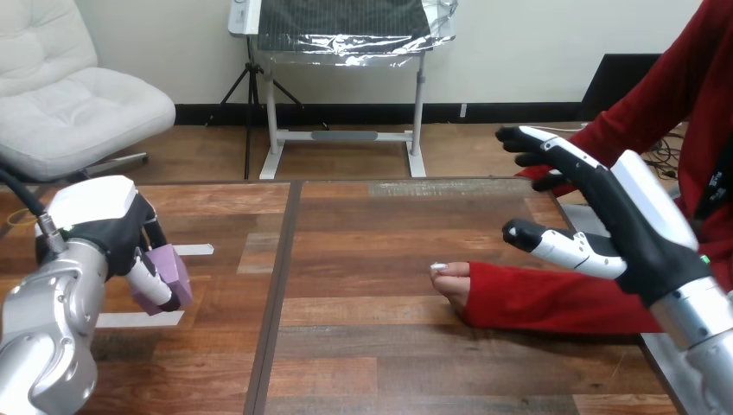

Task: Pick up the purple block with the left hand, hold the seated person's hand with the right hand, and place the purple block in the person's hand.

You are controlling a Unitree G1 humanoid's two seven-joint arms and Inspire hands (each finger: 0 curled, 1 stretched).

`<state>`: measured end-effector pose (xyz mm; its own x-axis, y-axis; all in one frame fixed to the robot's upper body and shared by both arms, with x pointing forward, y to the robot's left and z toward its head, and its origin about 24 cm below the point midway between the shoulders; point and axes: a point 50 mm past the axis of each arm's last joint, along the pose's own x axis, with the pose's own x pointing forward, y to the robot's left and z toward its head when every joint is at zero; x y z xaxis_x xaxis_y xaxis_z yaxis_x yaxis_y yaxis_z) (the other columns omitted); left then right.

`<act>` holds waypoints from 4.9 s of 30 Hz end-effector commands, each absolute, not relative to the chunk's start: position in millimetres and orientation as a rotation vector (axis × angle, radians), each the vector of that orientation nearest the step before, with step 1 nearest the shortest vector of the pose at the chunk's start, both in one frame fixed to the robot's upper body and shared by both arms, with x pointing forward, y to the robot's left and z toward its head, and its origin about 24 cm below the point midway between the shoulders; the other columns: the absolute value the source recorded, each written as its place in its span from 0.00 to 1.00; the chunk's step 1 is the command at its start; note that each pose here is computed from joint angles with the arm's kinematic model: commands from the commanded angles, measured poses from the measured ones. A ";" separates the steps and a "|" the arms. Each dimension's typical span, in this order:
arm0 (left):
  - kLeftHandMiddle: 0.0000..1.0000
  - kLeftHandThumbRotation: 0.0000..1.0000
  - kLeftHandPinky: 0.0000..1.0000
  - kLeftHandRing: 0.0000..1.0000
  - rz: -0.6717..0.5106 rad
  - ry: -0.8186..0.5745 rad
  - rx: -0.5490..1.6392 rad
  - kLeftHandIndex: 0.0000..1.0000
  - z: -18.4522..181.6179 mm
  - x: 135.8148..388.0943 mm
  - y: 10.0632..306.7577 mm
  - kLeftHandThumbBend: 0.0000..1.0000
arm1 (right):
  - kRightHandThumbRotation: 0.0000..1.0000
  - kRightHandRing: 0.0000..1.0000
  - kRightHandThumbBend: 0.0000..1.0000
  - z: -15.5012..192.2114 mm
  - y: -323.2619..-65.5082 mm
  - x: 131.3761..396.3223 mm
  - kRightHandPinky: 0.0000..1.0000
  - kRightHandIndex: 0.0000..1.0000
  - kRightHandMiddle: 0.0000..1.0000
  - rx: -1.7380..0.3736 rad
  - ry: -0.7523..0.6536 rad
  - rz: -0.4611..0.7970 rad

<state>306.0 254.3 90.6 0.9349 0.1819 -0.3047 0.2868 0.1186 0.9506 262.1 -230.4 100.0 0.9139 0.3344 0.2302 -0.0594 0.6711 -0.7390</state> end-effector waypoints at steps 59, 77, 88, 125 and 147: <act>0.52 0.00 0.51 0.51 -0.035 0.189 1.399 0.47 134.3 313.4 238.1 0.80 | 0.38 0.86 1.00 121.5 -272.7 320.7 0.73 0.86 0.87 -1.178 -0.087 0.395; 0.49 0.00 0.41 0.46 -0.052 0.177 1.377 0.47 134.9 312.0 238.2 0.81 | 0.41 0.84 1.00 102.8 -268.3 328.9 0.73 0.86 0.87 -1.228 0.016 0.441; 0.48 0.00 0.39 0.43 -0.060 0.178 1.381 0.47 134.4 311.8 238.2 0.81 | 0.40 0.84 1.00 93.6 -264.9 330.4 0.73 0.86 0.87 -1.257 0.047 0.444; 0.50 0.00 0.45 0.47 -0.073 0.165 1.364 0.47 134.7 309.7 236.8 0.81 | 0.25 0.77 1.00 60.7 -250.0 336.0 0.67 0.80 0.79 -1.380 0.113 0.486; 0.50 0.00 0.47 0.48 -0.077 0.159 1.361 0.47 135.3 309.1 236.4 0.81 | 0.24 0.68 0.98 49.0 -244.9 340.0 0.58 0.71 0.70 -1.374 0.148 0.491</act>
